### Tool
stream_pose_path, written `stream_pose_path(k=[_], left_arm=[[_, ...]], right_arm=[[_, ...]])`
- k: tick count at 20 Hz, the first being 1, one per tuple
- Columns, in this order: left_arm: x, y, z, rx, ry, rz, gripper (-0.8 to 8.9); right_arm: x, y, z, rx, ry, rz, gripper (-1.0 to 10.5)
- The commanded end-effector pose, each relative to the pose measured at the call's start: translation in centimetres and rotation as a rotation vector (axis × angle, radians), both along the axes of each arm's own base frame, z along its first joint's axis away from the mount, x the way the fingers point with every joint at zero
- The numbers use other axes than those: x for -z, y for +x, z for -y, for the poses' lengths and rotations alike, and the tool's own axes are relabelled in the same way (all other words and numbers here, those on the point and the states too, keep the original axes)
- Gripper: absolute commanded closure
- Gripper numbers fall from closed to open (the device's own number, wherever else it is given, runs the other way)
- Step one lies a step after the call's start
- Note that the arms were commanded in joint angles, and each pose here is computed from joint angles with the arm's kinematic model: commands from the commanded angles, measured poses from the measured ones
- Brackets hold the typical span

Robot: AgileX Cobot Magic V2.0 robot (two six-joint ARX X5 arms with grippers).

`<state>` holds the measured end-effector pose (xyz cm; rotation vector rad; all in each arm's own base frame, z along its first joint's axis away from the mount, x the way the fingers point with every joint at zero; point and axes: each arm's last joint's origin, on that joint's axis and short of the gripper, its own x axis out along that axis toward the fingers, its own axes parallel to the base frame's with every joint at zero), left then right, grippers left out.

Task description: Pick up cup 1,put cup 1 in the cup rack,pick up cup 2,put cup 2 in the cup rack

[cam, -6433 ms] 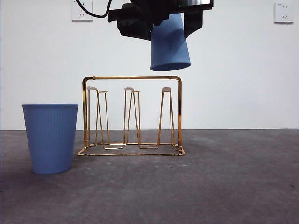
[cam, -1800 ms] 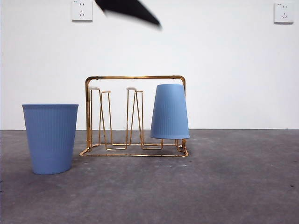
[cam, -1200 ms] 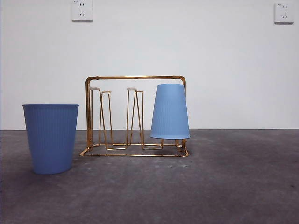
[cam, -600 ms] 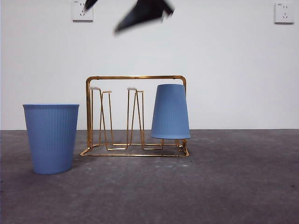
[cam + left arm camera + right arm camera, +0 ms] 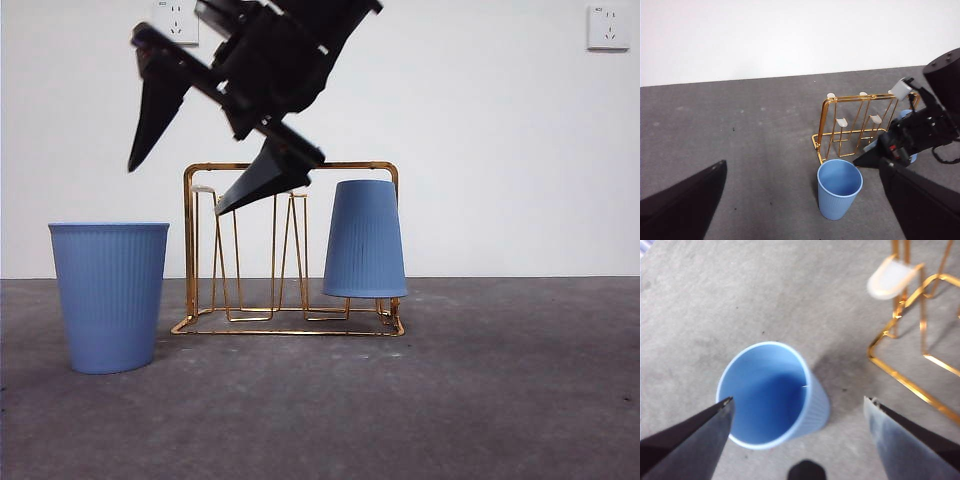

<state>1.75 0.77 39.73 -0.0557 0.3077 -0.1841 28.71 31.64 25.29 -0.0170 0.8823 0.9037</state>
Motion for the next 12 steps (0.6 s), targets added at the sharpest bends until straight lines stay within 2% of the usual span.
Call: stream_pose_path(k=[1,6,9,12], left_arm=[[0.2,0.1,0.1,-0.005,-0.005,-0.005,2.83],[0.2,0.1,0.1,-0.001,-0.01,-0.007,2.83],[0.2,0.1,0.1,-0.001,-0.01,-0.008,2.83],[0.2,0.1,0.1,0.0,-0.018,-0.01,2.83]], right_arm=[[1.9,0.0,-0.9,0.006,-0.03,-0.036,5.1],[3.6,0.1,-1.7,0.03,-0.055,-0.037,5.3],[3.8,0.1,-2.1,0.034,-0.047,-0.031,6.9],[4.7,0.2,-2.2,0.045,-0.068,-0.051,7.0]])
